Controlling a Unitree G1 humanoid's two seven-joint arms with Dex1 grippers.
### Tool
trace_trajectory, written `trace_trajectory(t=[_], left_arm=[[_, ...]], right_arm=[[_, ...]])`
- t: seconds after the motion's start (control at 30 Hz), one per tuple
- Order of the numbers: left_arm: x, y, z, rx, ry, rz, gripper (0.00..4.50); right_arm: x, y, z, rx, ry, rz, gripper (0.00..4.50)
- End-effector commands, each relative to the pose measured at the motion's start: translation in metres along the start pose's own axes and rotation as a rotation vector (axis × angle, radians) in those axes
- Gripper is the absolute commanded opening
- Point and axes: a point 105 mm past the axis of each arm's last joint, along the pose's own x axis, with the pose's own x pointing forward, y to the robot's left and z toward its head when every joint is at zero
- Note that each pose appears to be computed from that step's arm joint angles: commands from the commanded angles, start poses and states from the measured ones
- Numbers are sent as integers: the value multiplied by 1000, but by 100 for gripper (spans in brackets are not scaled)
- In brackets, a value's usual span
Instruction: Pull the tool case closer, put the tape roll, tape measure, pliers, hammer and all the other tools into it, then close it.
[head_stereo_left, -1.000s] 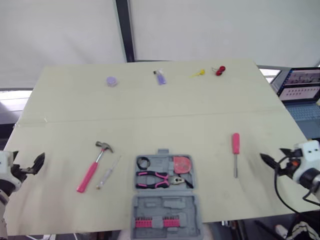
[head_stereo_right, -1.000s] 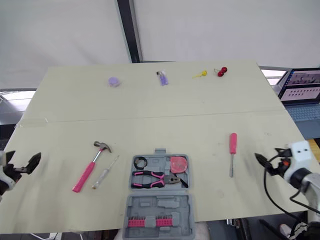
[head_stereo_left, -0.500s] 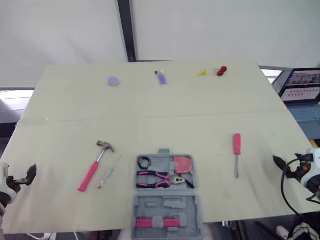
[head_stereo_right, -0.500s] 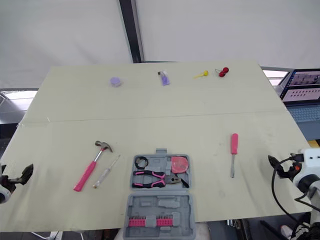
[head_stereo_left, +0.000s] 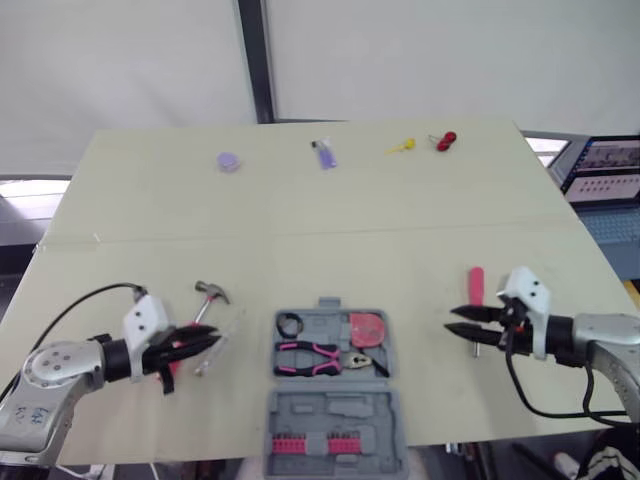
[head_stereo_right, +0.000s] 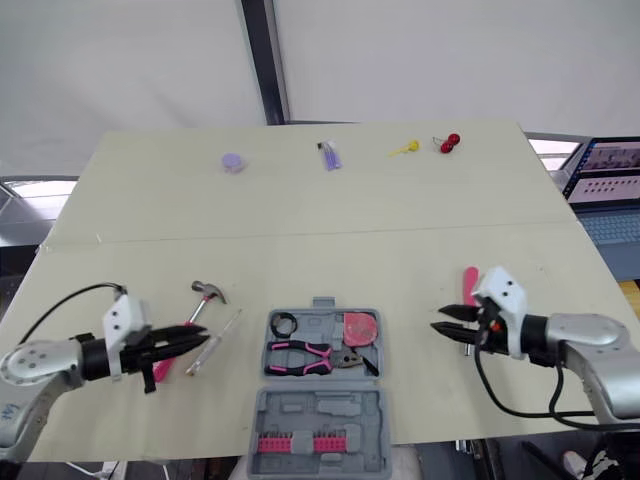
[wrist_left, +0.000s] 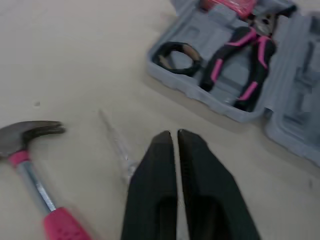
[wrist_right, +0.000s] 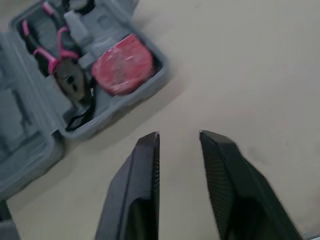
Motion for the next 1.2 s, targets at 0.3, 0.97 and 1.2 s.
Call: trace_trajectory(t=[0.3,0.97,1.2], left_arm=[[32,-44,-16,10,109,-218,0],[74,-56,-19,81,116,-217,0],[81,-52,-13,129,97,-195,0]], right_arm=[[36,45,-11,-172,172,195,5],[66,78,-8,-207,172,289,5],[67,76,-9,-204,172,280,5]])
